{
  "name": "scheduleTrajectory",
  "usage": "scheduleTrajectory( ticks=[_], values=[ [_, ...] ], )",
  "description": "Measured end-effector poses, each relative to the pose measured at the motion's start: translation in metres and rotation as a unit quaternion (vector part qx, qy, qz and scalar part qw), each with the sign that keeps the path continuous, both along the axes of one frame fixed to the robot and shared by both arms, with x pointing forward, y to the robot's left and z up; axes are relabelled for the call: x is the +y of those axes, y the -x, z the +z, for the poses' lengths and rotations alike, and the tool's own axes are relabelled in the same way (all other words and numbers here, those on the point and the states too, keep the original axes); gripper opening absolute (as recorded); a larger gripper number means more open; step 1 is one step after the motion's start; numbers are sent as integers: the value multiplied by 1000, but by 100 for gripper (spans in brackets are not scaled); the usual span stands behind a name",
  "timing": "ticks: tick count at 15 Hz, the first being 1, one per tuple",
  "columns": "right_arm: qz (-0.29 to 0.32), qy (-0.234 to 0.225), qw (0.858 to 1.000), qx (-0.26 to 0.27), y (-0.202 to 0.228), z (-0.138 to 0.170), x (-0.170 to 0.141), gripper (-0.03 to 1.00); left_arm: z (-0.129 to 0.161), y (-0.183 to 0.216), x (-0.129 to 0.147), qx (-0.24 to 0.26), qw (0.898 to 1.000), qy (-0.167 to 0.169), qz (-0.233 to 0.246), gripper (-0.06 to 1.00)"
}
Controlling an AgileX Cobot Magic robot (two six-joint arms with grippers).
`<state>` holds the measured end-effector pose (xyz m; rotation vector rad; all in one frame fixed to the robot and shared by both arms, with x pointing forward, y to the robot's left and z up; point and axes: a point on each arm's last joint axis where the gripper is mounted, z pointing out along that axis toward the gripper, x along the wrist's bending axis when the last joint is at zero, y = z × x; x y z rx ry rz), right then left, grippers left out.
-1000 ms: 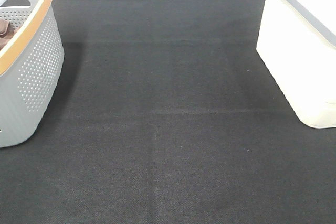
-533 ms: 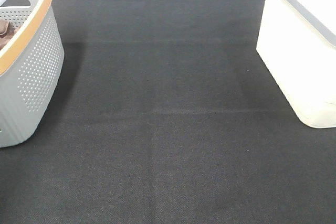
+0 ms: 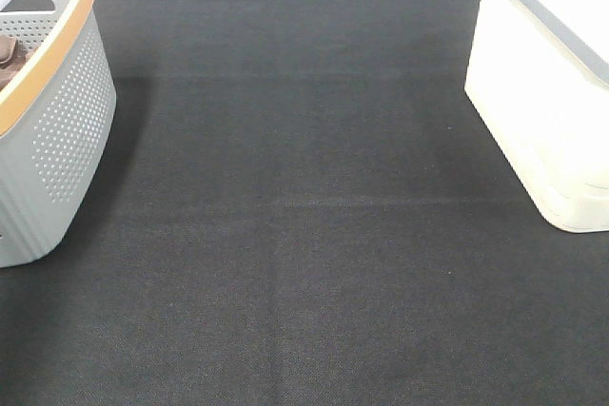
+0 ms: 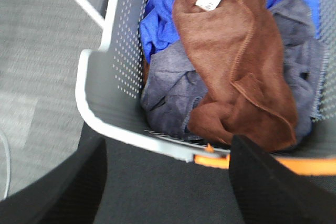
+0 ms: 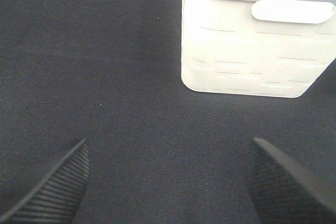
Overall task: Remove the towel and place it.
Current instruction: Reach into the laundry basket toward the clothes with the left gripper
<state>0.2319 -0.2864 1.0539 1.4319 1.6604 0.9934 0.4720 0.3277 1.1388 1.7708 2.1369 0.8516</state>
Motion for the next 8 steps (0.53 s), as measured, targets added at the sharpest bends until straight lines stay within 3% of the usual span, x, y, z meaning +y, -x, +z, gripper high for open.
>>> scheduleTrajectory(
  ticks=[5,8],
  values=[
    [0,0,1000,0,0,0,0,77,-1,-68,2,59,998,-1,18,64],
    [0,0,1000,0,0,0,0,77,-11,-106,5,81,996,-27,-1,64]
  ],
)
